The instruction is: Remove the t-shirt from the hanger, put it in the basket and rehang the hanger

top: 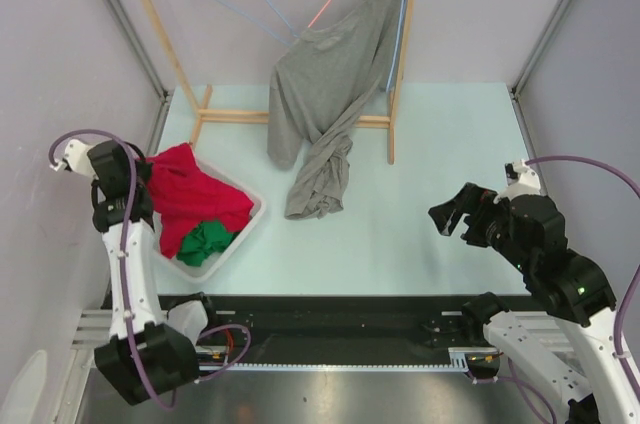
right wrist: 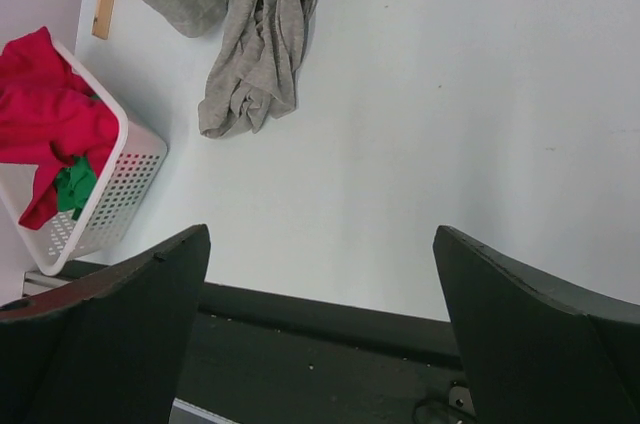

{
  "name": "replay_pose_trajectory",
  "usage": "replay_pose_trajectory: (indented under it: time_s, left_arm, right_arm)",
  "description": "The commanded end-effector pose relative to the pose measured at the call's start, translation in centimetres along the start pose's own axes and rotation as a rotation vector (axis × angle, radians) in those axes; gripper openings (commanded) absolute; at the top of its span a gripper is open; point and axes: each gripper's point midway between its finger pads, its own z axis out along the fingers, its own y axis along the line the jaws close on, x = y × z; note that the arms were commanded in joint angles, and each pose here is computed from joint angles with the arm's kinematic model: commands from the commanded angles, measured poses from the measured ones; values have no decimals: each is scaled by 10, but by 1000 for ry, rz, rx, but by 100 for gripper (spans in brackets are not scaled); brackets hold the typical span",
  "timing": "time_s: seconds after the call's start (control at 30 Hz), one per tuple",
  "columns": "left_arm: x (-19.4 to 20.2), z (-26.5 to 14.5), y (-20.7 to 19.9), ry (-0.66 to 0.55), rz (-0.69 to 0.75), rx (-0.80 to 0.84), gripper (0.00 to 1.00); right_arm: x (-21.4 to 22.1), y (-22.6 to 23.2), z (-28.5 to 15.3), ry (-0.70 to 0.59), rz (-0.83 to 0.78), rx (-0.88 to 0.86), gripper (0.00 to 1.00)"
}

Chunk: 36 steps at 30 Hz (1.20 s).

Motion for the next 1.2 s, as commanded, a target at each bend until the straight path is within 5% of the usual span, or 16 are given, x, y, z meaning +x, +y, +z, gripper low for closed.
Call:
replay_pose_trajectory:
  time_s: [0.0, 0.2, 0.37, 0.5, 0.6, 0.77, 1.0, 1.17]
  left_arm:
    - [43, 18, 41, 181, -130, -173, 16]
    - [88, 37, 58, 377, -218, -264, 18]
    - [76, 30, 61, 310, -235, -275, 25]
    - [49, 18, 57, 200, -233, -251, 75]
    - [32, 6, 52, 150, -231, -231, 100]
    - [14, -12, 20, 125, -224, -99, 100]
    - [8, -55, -74, 122, 5, 212, 100]
    - [43, -131, -168, 232, 209, 919, 100]
  right_arm:
    - [-5, 11, 4, -12, 5, -45, 100]
    - [-5, 8, 0, -20, 7, -38, 100]
    - [-4, 7, -2, -19, 13, -37, 100]
    - [-4, 7, -3, -17, 16, -34, 100]
    - [-4, 6, -5, -21, 13, -33, 100]
    - [-3, 6, -5, -18, 17, -33, 100]
    - [-2, 5, -5, -14, 20, -32, 100]
    - [-1, 5, -5, -11, 25, -31, 100]
